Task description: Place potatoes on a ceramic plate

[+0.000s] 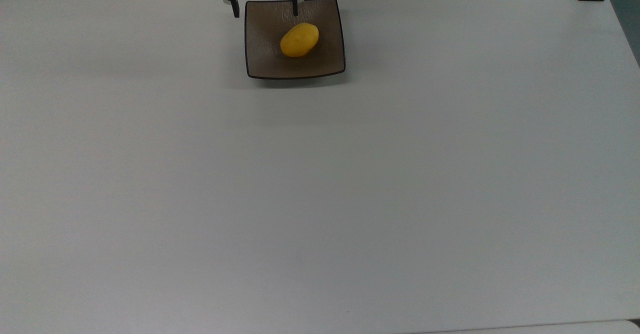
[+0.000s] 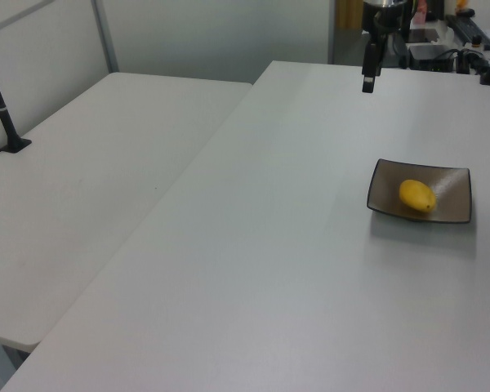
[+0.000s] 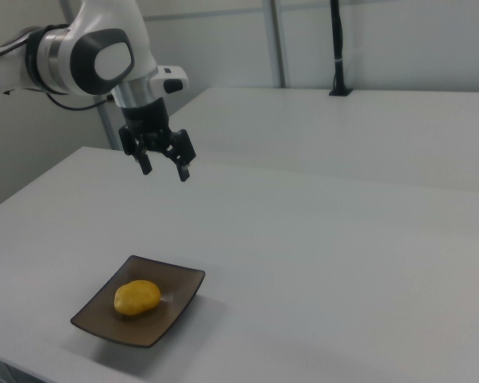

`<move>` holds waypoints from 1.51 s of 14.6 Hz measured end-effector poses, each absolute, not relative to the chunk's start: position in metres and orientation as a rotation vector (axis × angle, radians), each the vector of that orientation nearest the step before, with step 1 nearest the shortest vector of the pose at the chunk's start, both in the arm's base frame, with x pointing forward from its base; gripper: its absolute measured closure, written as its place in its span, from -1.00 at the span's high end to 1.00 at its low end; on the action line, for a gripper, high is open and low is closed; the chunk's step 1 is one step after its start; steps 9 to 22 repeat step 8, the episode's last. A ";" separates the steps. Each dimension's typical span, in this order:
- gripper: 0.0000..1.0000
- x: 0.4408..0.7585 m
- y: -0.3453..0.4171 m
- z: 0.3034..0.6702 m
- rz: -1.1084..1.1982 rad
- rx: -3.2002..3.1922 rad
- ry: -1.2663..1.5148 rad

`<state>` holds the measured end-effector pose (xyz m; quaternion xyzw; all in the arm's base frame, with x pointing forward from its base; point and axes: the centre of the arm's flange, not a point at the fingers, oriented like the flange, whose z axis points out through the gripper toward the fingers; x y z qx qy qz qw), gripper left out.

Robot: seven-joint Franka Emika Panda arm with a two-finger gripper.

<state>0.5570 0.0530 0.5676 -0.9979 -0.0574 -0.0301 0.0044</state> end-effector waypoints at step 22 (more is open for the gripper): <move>1.00 0.558 0.051 0.566 -0.090 -3.128 -0.115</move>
